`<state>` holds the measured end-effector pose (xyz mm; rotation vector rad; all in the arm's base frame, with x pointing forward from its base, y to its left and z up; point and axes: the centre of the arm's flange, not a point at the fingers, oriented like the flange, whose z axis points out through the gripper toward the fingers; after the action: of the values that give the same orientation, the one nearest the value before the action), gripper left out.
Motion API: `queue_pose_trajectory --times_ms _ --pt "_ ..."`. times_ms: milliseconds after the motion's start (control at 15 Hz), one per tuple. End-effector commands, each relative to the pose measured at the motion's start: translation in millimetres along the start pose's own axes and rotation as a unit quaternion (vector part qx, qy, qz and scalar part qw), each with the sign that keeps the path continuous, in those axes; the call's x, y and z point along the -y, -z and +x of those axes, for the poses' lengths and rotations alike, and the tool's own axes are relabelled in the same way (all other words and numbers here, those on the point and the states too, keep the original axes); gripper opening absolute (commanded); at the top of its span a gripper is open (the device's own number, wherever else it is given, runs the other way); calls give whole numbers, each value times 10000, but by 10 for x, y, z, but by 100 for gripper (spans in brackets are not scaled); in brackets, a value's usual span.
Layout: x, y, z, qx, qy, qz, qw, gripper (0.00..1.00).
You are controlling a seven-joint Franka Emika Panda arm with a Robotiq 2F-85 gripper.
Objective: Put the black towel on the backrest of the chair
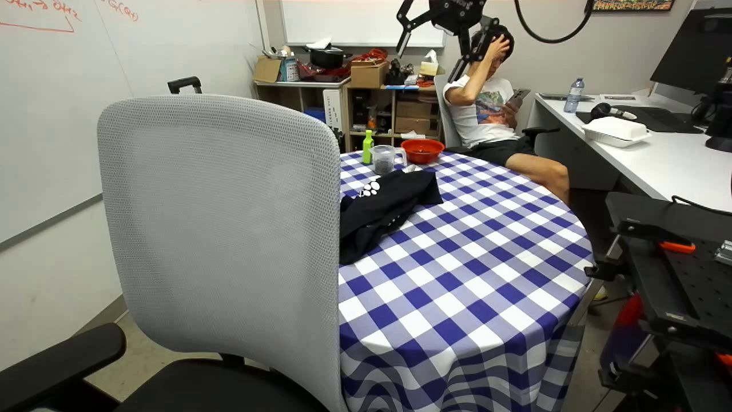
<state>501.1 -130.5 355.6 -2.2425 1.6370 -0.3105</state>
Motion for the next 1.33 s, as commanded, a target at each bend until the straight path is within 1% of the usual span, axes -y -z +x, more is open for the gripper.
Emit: queue_pose_trajectory --times_ms 0,200,333,467,667,933,1000,1067,1200,1267 --pt "259 -432 312 -247 -888 389 9950 100" --pt "220 -639 656 -496 -1607 632 9837 100" --pt "135 -779 879 -688 -2070 774 9728 100" --pt "36 -953 1061 -910 -2528 884 9592 100" --pt "-93 -1230 1285 -1273 -3205 962 9337 100" --pt "-139 -1628 1402 -1758 -4026 969 8931 100" --pt "-133 -1715 1397 -1821 -4135 933 8872 100" --pt "-126 -1831 1388 -1857 -4204 889 8837 100" --pt "-112 -2013 1319 -1853 -4299 729 8807 100" --pt "-115 -2131 1274 -1866 -4291 645 8814 100"
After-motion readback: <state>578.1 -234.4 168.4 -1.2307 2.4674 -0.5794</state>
